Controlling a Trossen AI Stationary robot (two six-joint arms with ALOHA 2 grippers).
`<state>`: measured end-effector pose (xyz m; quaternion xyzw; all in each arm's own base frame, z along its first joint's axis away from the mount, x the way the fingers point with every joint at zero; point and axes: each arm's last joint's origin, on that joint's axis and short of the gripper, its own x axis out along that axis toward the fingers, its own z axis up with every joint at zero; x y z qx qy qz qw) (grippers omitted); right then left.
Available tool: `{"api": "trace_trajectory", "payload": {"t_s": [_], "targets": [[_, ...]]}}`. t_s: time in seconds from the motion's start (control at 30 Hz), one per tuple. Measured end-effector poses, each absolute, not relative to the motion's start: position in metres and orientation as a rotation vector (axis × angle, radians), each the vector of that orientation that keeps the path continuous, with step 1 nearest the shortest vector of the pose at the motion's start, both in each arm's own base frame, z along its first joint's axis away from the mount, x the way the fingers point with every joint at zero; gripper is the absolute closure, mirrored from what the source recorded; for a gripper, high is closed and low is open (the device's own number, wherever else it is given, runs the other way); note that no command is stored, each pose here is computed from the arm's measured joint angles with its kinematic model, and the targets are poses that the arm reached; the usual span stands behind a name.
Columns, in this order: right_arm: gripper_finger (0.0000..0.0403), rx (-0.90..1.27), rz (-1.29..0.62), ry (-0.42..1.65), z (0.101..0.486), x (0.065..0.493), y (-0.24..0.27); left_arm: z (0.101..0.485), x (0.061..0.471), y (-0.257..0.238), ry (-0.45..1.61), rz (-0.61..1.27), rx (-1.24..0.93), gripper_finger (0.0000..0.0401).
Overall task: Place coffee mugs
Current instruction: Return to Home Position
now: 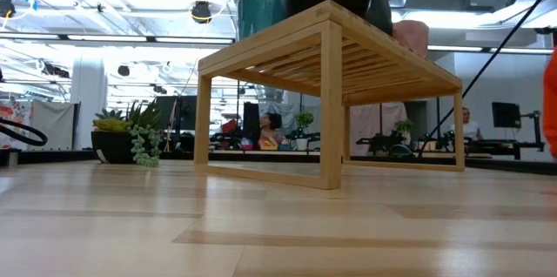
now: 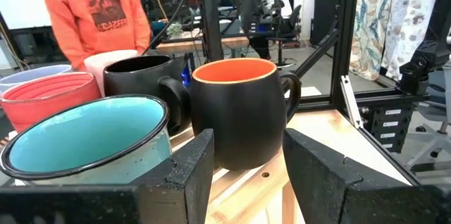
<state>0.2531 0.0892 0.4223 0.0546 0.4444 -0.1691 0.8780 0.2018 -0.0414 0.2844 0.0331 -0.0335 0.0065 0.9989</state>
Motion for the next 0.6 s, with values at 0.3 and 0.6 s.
{"api": "trace_trajectory", "payload": {"t_s": [0.3,0.6], "targets": [[0.0172,0.079,-0.464,0.742,0.445,0.208,0.087,0.284,0.202,-0.041,-0.065,0.012,0.067,0.0244],[0.0172,0.088,-0.526,0.751,0.417,0.185,0.083,0.288,0.196,-0.04,-0.076,0.009,0.025,0.0244]]}}
